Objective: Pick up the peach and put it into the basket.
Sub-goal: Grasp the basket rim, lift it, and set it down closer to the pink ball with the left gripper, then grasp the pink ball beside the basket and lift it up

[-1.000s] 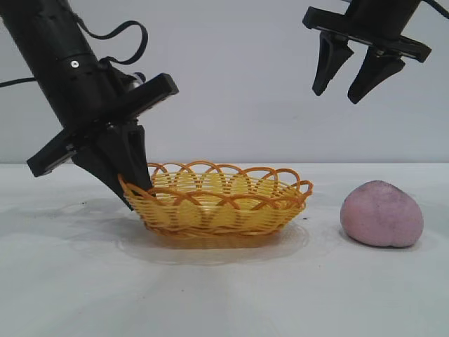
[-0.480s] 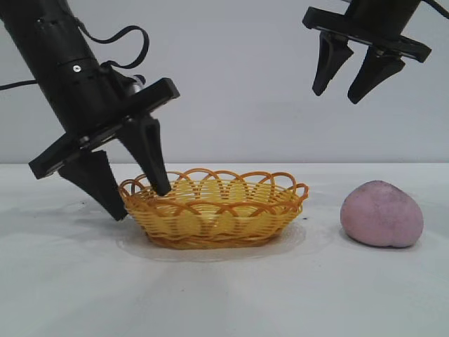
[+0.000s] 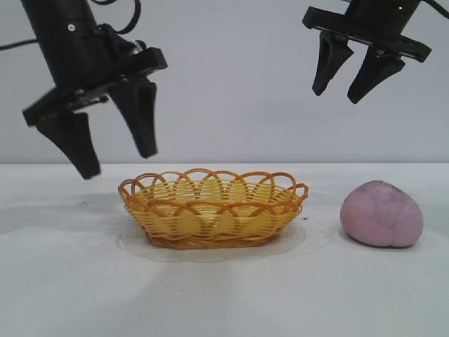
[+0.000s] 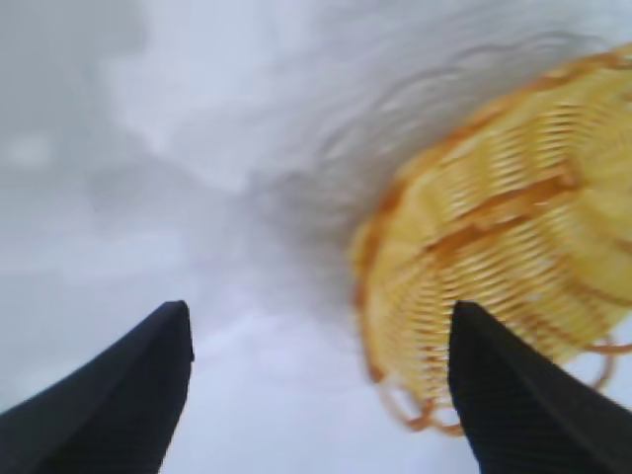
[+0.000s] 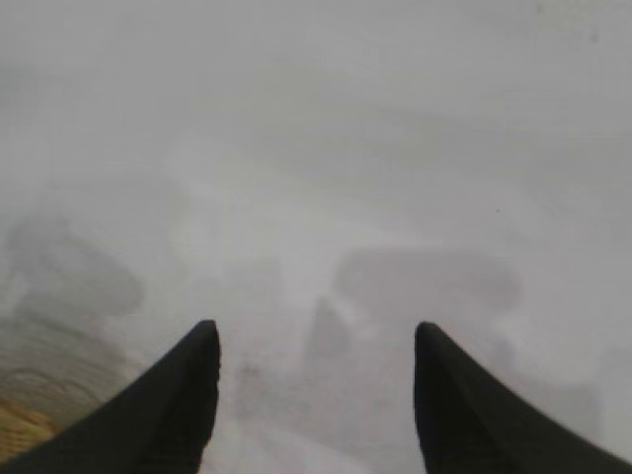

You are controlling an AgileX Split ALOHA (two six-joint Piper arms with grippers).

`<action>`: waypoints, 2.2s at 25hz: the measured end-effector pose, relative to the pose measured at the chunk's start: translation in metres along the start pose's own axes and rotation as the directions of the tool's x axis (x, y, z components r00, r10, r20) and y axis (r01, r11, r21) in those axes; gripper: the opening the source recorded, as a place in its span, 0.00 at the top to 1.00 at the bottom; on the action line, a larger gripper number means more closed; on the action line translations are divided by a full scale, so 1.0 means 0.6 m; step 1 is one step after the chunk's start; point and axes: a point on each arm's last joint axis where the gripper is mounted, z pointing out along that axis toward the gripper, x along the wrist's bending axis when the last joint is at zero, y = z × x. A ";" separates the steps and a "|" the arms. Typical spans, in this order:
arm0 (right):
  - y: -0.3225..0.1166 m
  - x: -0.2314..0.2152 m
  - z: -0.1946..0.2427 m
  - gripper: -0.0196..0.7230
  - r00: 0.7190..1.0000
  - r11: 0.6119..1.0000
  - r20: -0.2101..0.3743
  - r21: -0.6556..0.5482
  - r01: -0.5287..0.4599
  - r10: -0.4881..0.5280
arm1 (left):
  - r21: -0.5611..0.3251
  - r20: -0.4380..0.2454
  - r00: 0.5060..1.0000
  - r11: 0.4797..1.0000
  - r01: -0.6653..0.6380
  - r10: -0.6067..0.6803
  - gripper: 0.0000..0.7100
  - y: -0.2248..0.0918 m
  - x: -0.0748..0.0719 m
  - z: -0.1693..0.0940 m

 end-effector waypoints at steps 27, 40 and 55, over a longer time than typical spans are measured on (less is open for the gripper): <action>-0.003 0.001 0.000 0.46 1.000 1.000 -0.006 0.017 0.000 0.000 | -0.011 -0.313 0.925 0.974 0.224 -0.216 0.32 -0.013 0.215 -0.118; -0.003 0.001 0.000 0.46 1.000 1.000 -0.008 0.022 0.000 0.000 | -0.246 -0.297 0.928 0.957 0.153 -0.225 0.32 -0.079 0.143 -0.291; -0.004 0.001 0.000 0.46 1.000 1.000 -0.008 0.024 0.000 0.000 | -0.351 -0.231 0.945 0.926 0.140 -0.231 0.32 -0.385 0.049 -0.285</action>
